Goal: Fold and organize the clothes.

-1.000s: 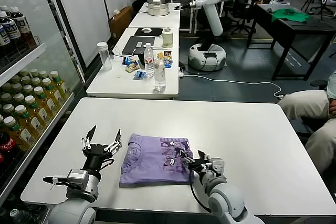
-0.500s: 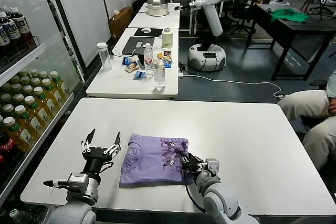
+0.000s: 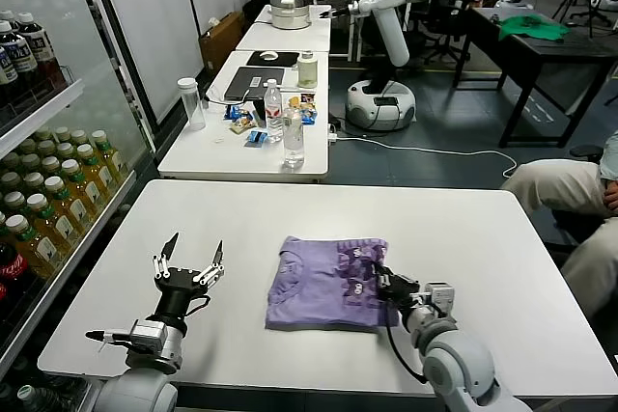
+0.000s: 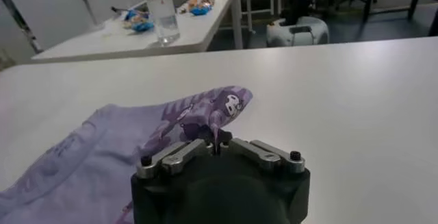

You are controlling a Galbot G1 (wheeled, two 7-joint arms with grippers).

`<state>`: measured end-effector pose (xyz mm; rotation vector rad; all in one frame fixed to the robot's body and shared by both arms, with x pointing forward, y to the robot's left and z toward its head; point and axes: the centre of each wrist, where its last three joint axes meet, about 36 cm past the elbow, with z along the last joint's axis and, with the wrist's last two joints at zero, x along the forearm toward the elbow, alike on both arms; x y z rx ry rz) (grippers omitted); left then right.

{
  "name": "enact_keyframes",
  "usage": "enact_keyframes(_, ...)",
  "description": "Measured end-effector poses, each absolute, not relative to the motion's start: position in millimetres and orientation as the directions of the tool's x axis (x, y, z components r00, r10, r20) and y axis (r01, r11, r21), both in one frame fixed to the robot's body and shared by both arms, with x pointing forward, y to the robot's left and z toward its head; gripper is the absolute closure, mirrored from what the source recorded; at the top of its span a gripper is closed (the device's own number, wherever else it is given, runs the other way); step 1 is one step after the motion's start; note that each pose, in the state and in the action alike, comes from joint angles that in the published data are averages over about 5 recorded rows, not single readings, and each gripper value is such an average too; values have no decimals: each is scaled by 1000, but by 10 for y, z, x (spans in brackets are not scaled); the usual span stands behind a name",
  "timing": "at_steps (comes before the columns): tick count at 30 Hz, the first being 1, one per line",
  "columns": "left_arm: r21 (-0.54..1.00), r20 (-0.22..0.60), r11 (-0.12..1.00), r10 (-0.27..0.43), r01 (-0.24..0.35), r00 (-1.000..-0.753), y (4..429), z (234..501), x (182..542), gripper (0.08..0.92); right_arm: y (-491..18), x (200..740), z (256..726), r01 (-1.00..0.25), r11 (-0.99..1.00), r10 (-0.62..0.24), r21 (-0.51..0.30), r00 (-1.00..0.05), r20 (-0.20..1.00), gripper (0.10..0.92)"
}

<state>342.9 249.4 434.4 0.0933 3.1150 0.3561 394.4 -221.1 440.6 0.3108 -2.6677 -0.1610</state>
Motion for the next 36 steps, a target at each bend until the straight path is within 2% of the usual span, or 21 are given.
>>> enact_keyframes(7, 240, -21, 967, 90, 82, -996, 2524, 4171, 3455, 177, -2455, 3902, 4407, -174, 981, -193, 82, -893, 407, 737)
enact_keyframes(15, 238, -37, 966, 116, 104, -993, 2517, 4075, 3485, 177, -2664, 3810, 4622, -159, 987, -139, -33, -931, 337, 513)
enact_keyframes(25, 251, -72, 958, 159, 136, -985, 2522, 3995, 3646, 177, -2819, 3861, 4702, -119, 984, -86, -136, -970, 227, 234)
enact_keyframes(28, 257, -88, 955, 173, 145, -981, 2542, 3999, 3744, 177, -2864, 3939, 4678, -107, 981, -75, -162, -979, 191, 205)
enact_keyframes(36, 268, -126, 951, 191, 152, -973, 2633, 4023, 3950, 177, -3028, 4075, 4617, -73, 973, -45, -217, -990, 131, 200)
